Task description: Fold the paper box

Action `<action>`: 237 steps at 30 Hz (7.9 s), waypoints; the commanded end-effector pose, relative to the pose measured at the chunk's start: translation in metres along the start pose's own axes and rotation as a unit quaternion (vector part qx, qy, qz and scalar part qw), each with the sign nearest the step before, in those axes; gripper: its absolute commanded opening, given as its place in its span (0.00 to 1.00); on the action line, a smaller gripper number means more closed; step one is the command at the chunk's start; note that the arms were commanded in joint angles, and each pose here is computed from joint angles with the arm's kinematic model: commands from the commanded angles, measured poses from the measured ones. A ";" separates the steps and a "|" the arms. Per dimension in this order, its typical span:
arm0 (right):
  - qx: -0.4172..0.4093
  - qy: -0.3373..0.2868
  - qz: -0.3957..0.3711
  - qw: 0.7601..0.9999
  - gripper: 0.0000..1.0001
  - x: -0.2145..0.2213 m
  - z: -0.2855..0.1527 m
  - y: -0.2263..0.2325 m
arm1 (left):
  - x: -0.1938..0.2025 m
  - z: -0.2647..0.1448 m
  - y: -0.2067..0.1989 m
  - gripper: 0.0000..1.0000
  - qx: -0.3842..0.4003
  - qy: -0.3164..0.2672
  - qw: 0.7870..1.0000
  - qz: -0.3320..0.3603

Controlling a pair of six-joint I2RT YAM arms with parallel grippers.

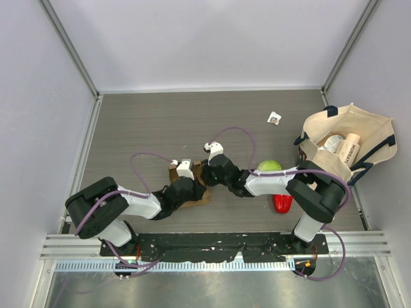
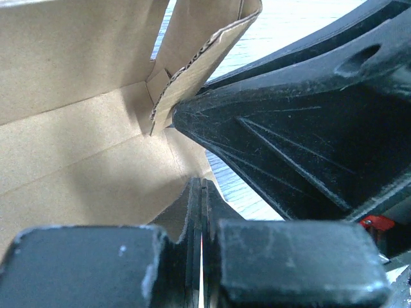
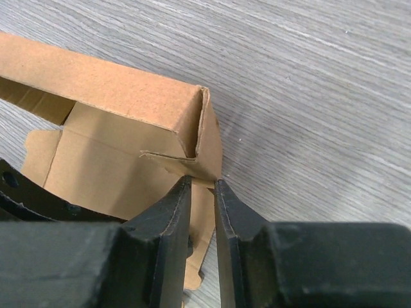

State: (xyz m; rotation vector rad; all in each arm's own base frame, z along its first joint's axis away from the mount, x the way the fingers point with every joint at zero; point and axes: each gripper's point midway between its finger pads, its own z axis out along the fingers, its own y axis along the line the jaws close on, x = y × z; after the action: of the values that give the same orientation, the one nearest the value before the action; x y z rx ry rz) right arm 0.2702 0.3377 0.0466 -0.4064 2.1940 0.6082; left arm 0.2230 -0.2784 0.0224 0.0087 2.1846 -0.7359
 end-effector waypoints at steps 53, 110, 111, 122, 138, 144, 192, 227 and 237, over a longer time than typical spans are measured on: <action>0.093 -0.131 -0.135 0.978 0.00 -0.055 -0.024 -0.015 | -0.085 -0.130 0.020 0.49 -0.029 -0.106 0.993 0.035; 0.285 -0.216 0.030 0.933 0.01 -0.043 -0.008 -0.022 | -0.079 -0.028 0.025 0.00 -0.136 -0.113 0.983 0.058; 0.283 -0.212 0.028 0.935 0.07 -0.042 -0.009 -0.021 | -0.079 -0.028 0.025 0.00 -0.137 -0.112 0.982 0.058; 0.085 -0.108 -0.050 0.989 0.67 -0.034 -0.076 -0.020 | -0.072 -0.032 0.040 0.00 -0.177 -0.092 0.978 0.063; 0.005 -0.128 -0.033 0.991 0.63 -0.047 -0.088 -0.034 | -0.077 -0.036 0.035 0.00 -0.183 -0.084 0.977 0.064; 0.084 -0.054 0.038 0.994 0.61 -0.035 -0.081 -0.048 | -0.071 -0.039 0.027 0.42 -0.159 -0.060 0.983 0.062; -0.070 0.203 0.307 0.927 0.00 0.053 -0.060 -0.024 | 0.020 -0.062 -0.041 0.77 -0.049 0.244 0.864 0.437; 0.046 0.052 0.145 0.987 0.73 -0.088 -0.126 -0.075 | -0.024 -0.072 -0.072 0.00 -0.120 0.183 0.878 0.427; 0.126 -0.010 0.073 0.989 0.76 -0.122 -0.158 -0.108 | -0.138 -0.084 -0.055 0.00 -0.121 0.142 0.982 -0.013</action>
State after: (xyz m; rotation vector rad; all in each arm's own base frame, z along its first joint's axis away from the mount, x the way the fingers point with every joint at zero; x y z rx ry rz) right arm 0.3016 0.1962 0.2100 -0.0335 2.2467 0.5869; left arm 0.2328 -0.2524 0.1549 0.3821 2.4768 -0.2370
